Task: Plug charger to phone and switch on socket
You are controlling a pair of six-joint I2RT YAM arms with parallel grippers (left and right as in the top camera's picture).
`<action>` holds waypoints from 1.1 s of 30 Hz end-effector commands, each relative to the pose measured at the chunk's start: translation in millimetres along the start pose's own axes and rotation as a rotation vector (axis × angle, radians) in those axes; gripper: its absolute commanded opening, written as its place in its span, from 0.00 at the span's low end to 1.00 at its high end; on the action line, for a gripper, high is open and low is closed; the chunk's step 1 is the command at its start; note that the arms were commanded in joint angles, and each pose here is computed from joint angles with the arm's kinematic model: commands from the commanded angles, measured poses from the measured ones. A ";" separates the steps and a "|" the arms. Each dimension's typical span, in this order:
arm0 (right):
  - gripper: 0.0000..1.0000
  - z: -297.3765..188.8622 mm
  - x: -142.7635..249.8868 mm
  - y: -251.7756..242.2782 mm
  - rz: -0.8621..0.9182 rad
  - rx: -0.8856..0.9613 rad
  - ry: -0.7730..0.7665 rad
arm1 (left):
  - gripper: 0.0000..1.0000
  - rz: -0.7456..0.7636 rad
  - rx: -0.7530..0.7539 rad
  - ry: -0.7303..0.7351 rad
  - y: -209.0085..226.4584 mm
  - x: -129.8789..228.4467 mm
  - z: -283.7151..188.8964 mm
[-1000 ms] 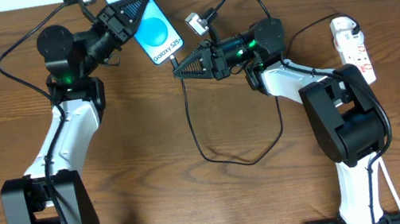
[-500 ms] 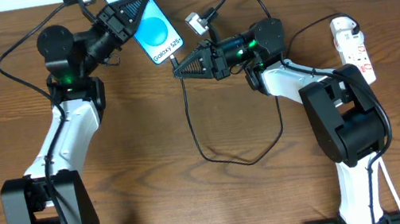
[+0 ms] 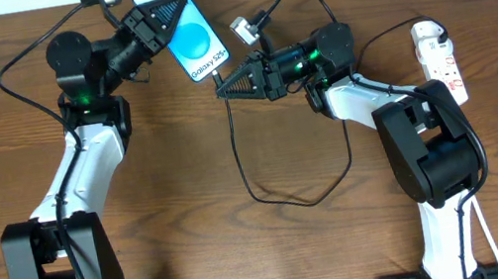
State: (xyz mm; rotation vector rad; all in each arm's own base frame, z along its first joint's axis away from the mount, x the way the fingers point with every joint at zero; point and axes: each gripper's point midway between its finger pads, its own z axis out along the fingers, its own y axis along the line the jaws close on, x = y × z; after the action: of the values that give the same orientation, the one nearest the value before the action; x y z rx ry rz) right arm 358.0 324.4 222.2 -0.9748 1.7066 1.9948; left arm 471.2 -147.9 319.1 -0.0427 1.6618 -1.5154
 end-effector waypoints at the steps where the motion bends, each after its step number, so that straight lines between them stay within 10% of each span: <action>1: 0.01 0.2 -13.9 8.2 -0.031 0.005 -0.029 | 0.07 0.001 0.054 0.065 -18.0 11.3 1.9; 33: 0.01 6.8 -6.8 11.5 -0.024 -0.013 0.008 | 0.07 0.029 0.008 -0.033 -10.1 -5.4 2.4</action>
State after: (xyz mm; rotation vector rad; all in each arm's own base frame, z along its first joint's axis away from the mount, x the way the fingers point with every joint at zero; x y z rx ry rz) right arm 353.0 327.2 221.2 -0.9972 1.7115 2.0055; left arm 473.2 -150.2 319.7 -0.0585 1.6545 -1.5072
